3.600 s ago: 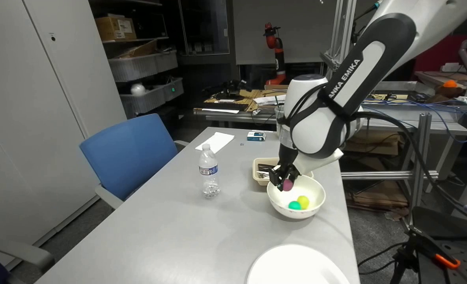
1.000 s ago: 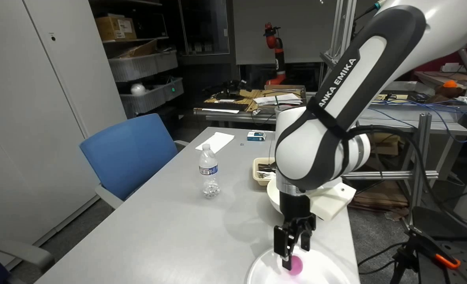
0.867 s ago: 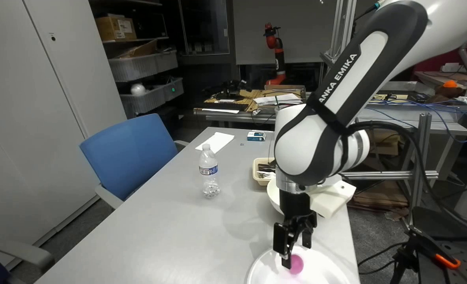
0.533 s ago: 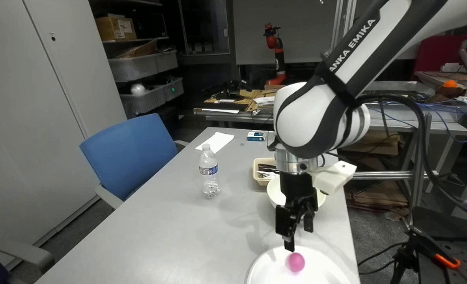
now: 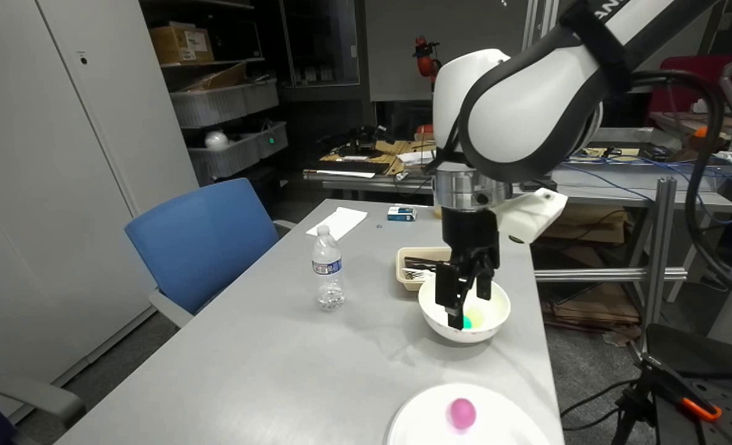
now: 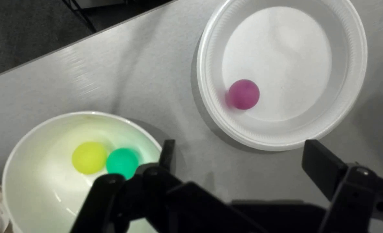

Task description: Get the red object from the white bowl on the right put it on the white plate on the left

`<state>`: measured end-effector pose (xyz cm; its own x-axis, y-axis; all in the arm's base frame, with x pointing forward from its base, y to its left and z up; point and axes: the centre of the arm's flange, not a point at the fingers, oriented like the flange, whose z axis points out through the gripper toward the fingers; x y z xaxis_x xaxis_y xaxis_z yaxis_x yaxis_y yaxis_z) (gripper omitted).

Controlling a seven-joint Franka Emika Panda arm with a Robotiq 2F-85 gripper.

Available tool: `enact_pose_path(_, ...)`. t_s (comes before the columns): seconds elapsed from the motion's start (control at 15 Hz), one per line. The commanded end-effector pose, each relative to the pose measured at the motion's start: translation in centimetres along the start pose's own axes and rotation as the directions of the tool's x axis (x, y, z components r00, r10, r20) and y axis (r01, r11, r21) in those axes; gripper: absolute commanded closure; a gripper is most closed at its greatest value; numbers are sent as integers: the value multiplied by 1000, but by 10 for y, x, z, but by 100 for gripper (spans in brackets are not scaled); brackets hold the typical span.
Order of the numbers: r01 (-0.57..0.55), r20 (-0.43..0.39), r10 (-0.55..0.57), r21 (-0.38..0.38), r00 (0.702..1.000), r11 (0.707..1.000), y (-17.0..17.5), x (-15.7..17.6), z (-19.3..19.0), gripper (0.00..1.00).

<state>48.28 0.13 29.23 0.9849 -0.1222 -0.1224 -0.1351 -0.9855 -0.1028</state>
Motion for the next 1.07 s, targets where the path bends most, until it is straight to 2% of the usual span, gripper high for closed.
enact_pose_path(0.0, -9, -39, 8, -47, 999, 999, -5, -20, -28, 0)
enact_pose_path(0.53, -88, -113, 81, -55, 990, 995, 3, -47, -55, 0)
enact_pose_path(0.6, -62, -94, 58, -36, 994, 997, -1, -27, -45, 0)
enact_pose_path(1.0, -65, -88, 61, -38, 994, 997, -1, -27, -42, 0)
